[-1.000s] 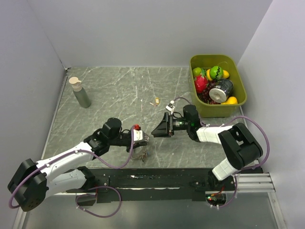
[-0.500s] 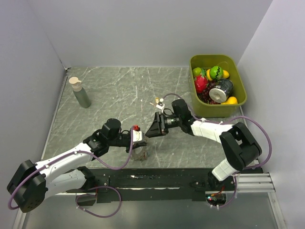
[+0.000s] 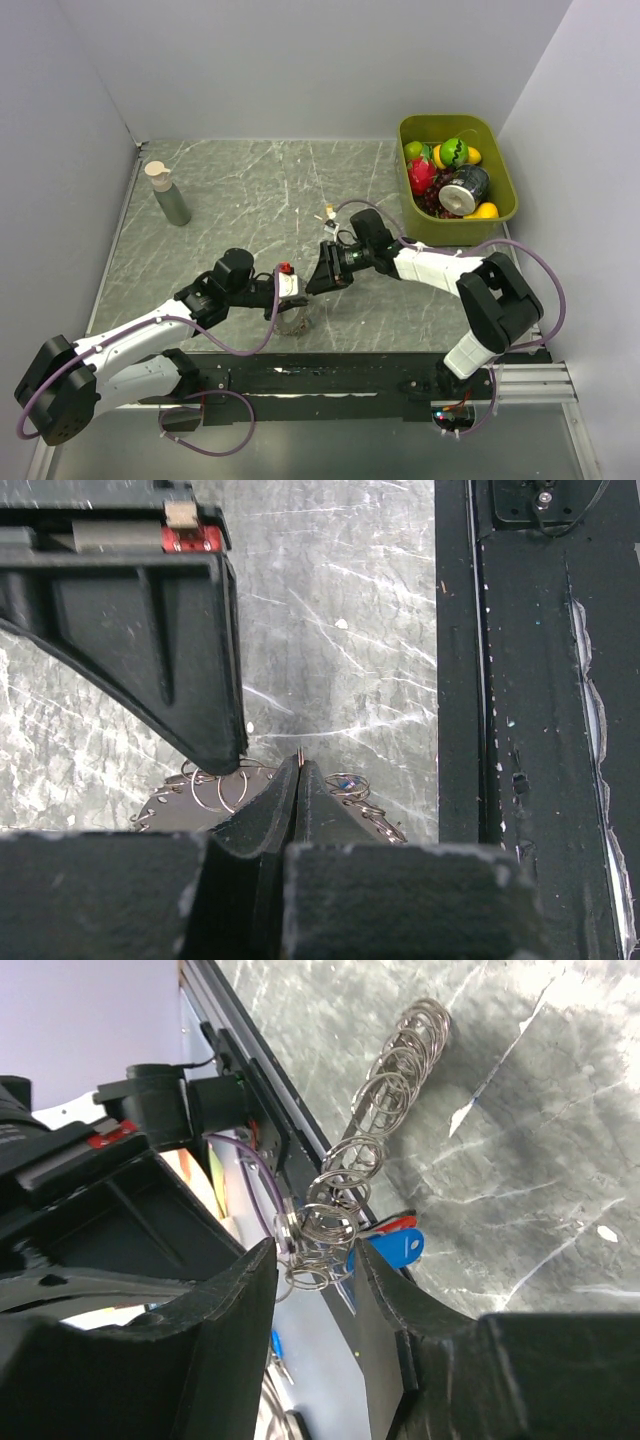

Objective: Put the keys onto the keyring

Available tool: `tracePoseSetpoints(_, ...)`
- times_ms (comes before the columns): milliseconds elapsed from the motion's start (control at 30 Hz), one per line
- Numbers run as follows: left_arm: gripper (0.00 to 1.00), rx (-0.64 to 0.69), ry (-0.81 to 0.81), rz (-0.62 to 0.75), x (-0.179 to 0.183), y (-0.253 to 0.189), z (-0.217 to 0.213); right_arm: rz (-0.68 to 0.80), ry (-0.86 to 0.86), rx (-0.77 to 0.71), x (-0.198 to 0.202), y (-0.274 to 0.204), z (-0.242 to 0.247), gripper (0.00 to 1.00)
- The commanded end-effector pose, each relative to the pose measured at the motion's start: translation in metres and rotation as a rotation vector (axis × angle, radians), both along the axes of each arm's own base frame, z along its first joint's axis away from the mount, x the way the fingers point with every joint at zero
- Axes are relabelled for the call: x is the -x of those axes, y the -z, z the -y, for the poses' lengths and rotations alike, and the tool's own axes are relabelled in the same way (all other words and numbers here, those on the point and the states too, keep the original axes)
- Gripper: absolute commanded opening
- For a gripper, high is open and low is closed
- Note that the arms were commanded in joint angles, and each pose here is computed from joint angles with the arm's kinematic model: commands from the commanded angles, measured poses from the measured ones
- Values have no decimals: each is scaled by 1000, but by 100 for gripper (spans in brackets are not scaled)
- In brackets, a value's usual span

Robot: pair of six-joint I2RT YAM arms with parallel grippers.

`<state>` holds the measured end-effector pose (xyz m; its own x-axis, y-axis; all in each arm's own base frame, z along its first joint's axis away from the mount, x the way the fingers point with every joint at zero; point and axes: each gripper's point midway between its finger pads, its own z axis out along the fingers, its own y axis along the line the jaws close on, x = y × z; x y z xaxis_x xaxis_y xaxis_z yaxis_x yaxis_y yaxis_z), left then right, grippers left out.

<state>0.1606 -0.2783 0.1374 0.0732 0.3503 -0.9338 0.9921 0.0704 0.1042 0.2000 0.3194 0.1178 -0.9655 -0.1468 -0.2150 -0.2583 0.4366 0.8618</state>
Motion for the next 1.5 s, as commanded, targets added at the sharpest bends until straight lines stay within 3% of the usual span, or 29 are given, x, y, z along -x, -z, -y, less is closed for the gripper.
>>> tracePoseSetpoints(0, 1, 53, 28, 53, -1, -21, 7, 36, -25, -1, -5, -4, -12, 43)
tracePoseSetpoints(200, 1, 47, 39, 54, -1, -20, 8, 21, -29, -25, -8, -3, -19, 31)
tracePoseSetpoints(333, 1, 46, 40, 57, -1, -21, 8, 29, -30, -62, -9, -9, -22, 0)
tracePoseSetpoints(533, 1, 51, 25, 57, 2, -24, 3, 134, -40, -172, -10, -33, -25, 0)
tracePoseSetpoints(967, 6, -10, -27, 86, 2, -12, -3, 246, 121, -363, -32, -68, -16, 0)
tracePoseSetpoints(1067, 14, -37, -28, 95, 1, -8, -2, 277, 127, -396, -33, -77, -16, 0)
tracePoseSetpoints(1200, 35, -39, -39, 108, -3, -9, 0, 293, 130, -406, -33, -79, -16, 0)
tracePoseSetpoints(1267, 37, -24, -61, 98, -4, -13, -1, 297, 133, -405, -34, -79, -14, 0)
tracePoseSetpoints(1400, 59, 72, -140, 117, -14, -39, 2, 315, 137, -421, -34, -81, -12, 0)
tracePoseSetpoints(1467, 64, 142, -198, 106, -19, -55, -1, 326, 133, -432, -34, -83, -11, 0)
